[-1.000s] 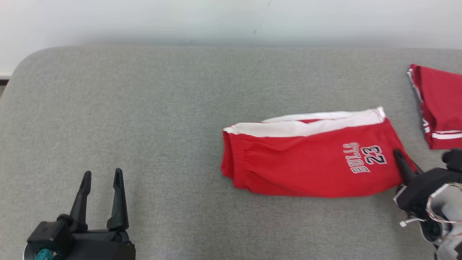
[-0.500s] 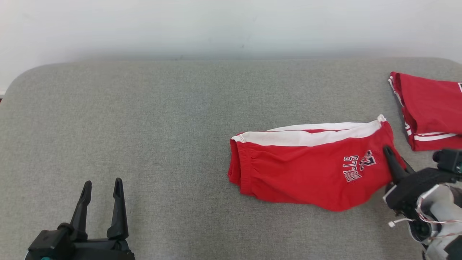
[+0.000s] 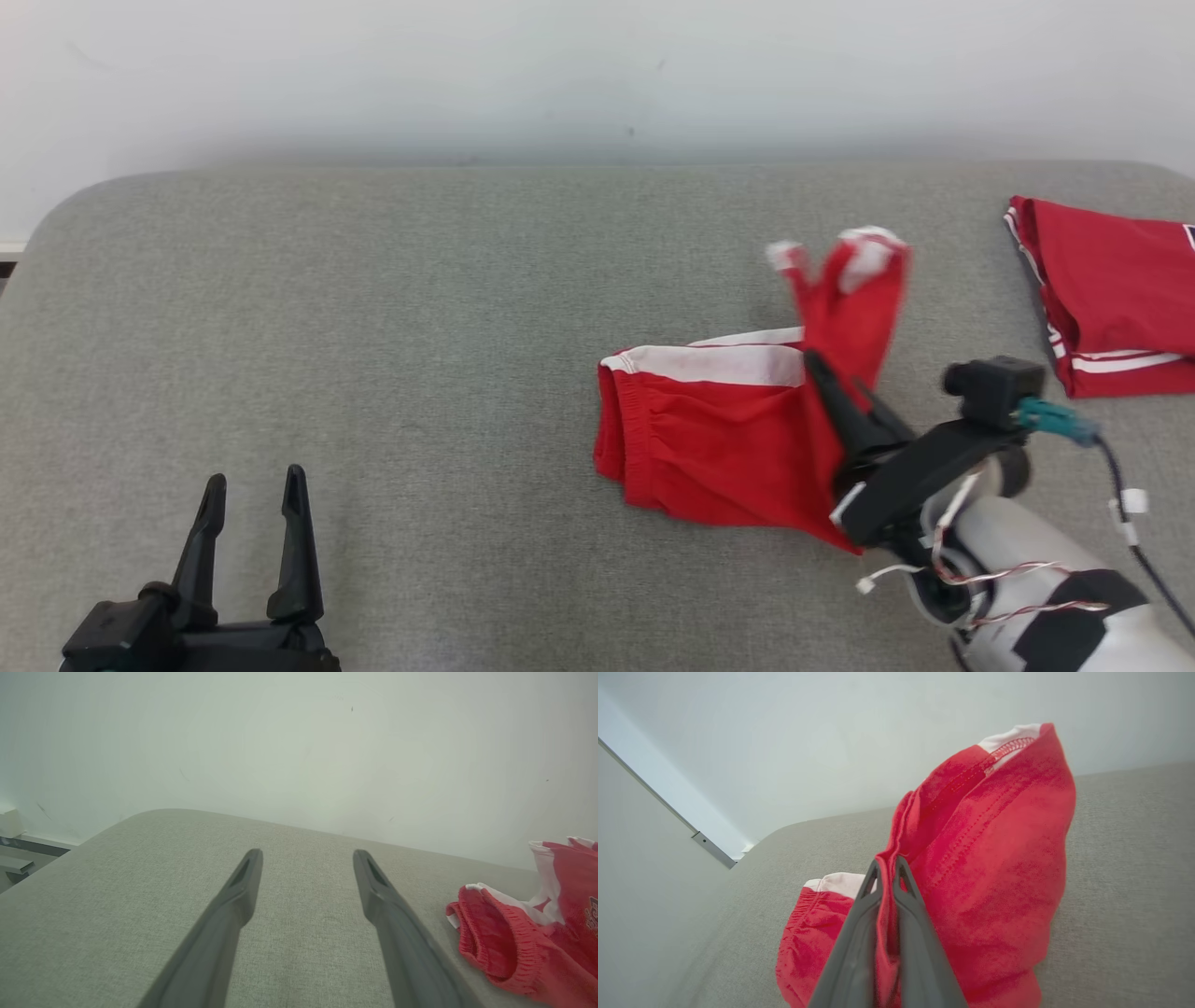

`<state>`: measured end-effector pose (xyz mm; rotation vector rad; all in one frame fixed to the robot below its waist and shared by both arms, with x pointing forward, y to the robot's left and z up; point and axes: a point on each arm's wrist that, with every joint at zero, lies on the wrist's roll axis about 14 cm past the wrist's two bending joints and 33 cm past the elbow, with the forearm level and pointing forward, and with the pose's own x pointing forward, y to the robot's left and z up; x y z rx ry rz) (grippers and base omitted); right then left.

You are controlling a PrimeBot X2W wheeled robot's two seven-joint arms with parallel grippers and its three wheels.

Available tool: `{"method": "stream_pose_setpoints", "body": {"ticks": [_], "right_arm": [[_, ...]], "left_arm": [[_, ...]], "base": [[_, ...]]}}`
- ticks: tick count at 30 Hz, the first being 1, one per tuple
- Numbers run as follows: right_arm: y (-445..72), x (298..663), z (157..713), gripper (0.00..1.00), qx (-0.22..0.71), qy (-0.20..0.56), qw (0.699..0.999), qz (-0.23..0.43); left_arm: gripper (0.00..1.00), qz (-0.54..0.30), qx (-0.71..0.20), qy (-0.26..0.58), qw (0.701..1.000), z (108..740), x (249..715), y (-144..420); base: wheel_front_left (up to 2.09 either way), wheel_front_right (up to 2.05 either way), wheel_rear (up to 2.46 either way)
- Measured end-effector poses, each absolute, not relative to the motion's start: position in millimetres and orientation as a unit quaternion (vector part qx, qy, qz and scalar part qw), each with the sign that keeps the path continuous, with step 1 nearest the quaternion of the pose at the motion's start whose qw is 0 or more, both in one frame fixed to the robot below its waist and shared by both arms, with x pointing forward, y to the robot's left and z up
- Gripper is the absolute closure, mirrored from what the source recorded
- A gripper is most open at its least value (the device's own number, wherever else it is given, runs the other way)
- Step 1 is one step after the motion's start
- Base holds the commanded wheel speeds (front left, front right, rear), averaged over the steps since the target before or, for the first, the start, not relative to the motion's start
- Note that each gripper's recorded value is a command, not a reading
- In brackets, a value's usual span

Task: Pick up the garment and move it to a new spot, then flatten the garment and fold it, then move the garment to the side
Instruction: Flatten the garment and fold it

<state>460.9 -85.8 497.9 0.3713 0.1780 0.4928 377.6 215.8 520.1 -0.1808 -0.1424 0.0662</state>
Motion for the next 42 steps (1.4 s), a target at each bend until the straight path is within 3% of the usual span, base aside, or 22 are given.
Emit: {"method": "stream_pose_setpoints", "body": {"ticks": [7,19,21,22,30,40,42], "right_arm": [[-35.0,447.3,499.0,1.0,0.181,0.092,0.932,0.301],[34.9,410.9,454.9,1.0,0.22,0.165,0.899,0.342],[38.7,409.5,455.1,0.04,0.22,0.162,0.897,0.347],[37.7,410.1,455.3,0.0,0.217,0.16,0.898,0.347],[-17.5,448.7,498.1,0.0,0.223,0.067,0.928,0.291],[-103.3,462.6,493.6,0.0,0.205,0.027,0.962,0.178],[-110.2,464.6,486.9,0.53,0.196,0.032,0.966,0.165]], "left_arm": [[0.0,0.047,-0.091,-0.074,0.992,521.8,370.7,225.0],[0.0,0.073,-0.094,-0.07,0.99,518.7,361.6,239.0],[0.0,0.075,-0.094,-0.067,0.99,516.9,361.6,239.3],[0.0,0.074,-0.095,-0.067,0.991,516.5,361.9,238.9],[0.0,0.072,-0.095,-0.066,0.991,515.8,368.1,237.2],[0.0,0.064,-0.096,-0.065,0.991,514.7,376.7,231.3],[0.0,0.063,-0.096,-0.065,0.991,514.6,378.2,231.0]], "base": [[0.0,0.0,0.0],[0.0,0.0,0.0],[0.0,0.0,0.0],[0.0,0.0,0.0],[0.0,0.0,0.0],[0.0,0.0,0.0],[0.0,0.0,0.0]]}}
